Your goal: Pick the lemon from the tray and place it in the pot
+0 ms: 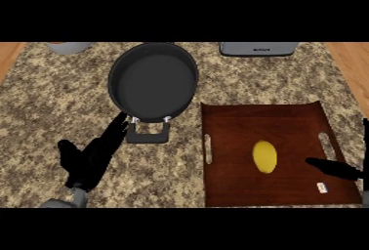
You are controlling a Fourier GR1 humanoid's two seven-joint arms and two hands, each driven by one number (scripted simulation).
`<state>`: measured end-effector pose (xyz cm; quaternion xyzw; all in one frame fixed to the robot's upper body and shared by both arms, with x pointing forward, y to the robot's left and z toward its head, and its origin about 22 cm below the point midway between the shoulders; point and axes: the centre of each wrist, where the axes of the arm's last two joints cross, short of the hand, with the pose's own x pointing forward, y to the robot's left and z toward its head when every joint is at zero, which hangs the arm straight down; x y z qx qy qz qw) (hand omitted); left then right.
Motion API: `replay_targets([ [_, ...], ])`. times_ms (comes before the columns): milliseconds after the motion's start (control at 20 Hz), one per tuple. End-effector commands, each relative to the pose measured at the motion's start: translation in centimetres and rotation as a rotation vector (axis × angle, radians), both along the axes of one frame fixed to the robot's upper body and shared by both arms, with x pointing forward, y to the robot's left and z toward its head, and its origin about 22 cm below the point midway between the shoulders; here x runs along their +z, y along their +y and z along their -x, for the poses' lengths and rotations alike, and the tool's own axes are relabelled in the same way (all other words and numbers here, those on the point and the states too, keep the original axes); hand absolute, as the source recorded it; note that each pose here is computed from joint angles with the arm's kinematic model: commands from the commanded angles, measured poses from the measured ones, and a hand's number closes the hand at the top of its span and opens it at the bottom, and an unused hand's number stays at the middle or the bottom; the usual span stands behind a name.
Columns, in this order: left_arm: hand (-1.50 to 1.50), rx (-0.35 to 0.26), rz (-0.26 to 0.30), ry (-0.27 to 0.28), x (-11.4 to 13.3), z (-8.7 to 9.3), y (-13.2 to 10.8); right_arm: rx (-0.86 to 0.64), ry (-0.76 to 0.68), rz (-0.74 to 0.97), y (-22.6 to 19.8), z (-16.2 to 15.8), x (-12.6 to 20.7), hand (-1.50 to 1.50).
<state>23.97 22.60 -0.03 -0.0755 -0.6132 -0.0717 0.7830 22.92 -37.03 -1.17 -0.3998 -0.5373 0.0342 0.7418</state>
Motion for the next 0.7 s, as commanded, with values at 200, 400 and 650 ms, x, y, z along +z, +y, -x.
replay_targets([
  [200, 0.0, -0.056, 0.067, -0.005, 2.4, -0.6, -1.1, -0.053, 0.259, 0.25, 6.8, 0.9, -0.1, -1.5],
  [400, 0.0, -0.061, 0.075, -0.008, 2.2, -0.4, -0.2, -0.061, 0.297, 0.265, 10.7, -1.0, 6.3, -1.5],
  [650, 0.0, -0.038, 0.076, -0.001, 2.0, -0.3, -0.1, -0.05, 0.404, 0.193, 13.5, 0.3, 13.0, -1.5],
])
